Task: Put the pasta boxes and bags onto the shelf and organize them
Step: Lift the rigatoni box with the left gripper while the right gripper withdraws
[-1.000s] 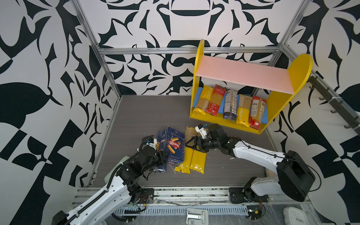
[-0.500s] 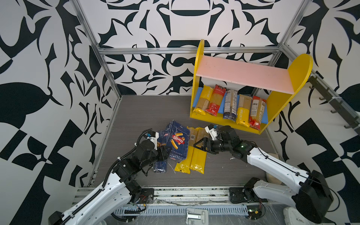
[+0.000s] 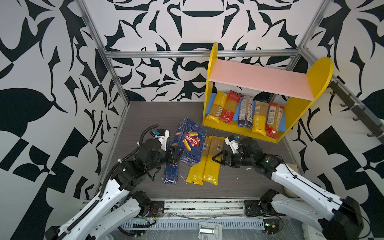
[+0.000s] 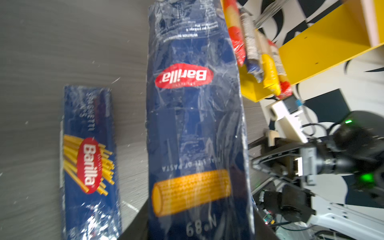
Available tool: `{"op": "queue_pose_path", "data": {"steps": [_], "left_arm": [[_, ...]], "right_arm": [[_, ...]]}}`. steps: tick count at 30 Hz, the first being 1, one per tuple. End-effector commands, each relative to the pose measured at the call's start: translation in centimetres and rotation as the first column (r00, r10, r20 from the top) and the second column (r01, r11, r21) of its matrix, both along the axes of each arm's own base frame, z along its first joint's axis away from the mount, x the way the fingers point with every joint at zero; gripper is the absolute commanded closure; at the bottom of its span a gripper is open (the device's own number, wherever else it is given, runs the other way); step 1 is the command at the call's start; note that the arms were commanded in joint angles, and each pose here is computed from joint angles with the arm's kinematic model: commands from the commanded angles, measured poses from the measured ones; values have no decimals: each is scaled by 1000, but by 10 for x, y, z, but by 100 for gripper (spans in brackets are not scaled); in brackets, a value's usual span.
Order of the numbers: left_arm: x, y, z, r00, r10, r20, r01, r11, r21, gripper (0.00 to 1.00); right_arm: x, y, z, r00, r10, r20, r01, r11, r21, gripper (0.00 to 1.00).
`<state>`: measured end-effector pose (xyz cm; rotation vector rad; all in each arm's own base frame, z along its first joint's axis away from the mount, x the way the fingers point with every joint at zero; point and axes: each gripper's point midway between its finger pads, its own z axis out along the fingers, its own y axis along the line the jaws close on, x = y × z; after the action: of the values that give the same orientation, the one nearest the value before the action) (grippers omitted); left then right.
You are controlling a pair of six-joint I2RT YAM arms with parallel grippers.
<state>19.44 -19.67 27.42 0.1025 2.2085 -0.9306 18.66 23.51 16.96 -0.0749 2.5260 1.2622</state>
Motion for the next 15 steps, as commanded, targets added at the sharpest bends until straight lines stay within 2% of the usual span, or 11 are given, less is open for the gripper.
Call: {"op": "queue_pose_path", "data": {"steps": [1,15], "left_arm": [[3,-18,81,980,-60,191,89,985,-148,91],[20,-58,156,946,-163,279,217,961,-174,94]], "right_arm": [[-2,-8,3,999,-11,40,11,1000,-15,15],[-11,-16,1,999,-18,42,18,1000,-21,15]]}}
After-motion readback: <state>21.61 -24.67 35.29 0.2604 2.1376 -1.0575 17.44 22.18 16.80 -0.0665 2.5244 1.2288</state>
